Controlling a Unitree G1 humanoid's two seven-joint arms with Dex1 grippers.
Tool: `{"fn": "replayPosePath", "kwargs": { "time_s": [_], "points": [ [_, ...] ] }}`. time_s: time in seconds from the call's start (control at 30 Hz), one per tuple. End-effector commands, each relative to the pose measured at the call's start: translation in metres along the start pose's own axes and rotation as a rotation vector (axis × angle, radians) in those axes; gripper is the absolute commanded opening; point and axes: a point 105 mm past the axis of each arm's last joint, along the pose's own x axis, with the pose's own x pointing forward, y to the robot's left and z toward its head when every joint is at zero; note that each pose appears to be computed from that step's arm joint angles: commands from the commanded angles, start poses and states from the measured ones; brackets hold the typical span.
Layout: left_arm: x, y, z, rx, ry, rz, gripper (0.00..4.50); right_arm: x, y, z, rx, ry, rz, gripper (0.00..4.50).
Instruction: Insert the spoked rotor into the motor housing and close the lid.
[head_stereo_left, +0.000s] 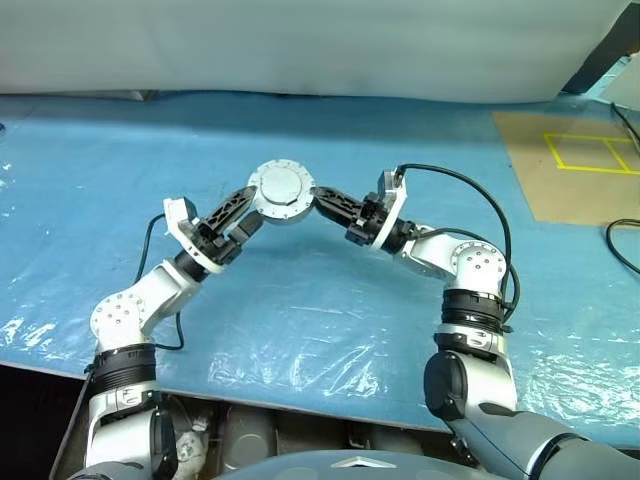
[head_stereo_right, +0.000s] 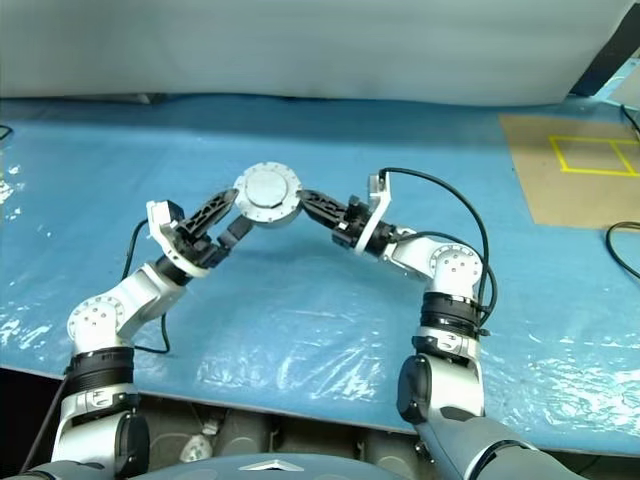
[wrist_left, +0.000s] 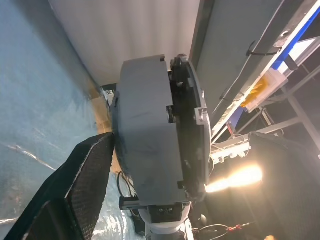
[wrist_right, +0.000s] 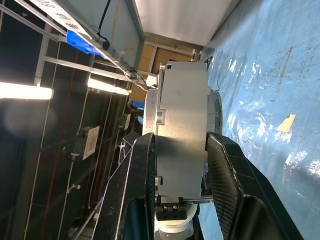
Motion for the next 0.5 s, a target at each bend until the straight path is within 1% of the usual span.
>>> {"fn": "replayPosePath", "kwargs": {
  "time_s": [0.03, 0.27, 0.47, 0.5],
  "points": [
    [0.014, -0.001, -0.001, 0.010, 0.007, -0.032, 4.48, 0.005, 0.027, 0.002, -0.048, 0.000, 0.114, 1.11],
    [0.031, -0.004, -0.005, 0.010, 0.020, -0.071, 4.48, 0.004, 0.026, 0.001, -0.044, 0.001, 0.107, 1.11],
    [0.031, 0.000, -0.005, 0.039, 0.014, -0.048, 4.48, 0.004, 0.025, 0.000, -0.043, 0.004, 0.100, 1.11],
    [0.031, 0.000, -0.005, 0.041, 0.012, -0.046, 4.31, 0.004, 0.024, 0.000, -0.043, 0.005, 0.099, 1.11]
  ]
}}
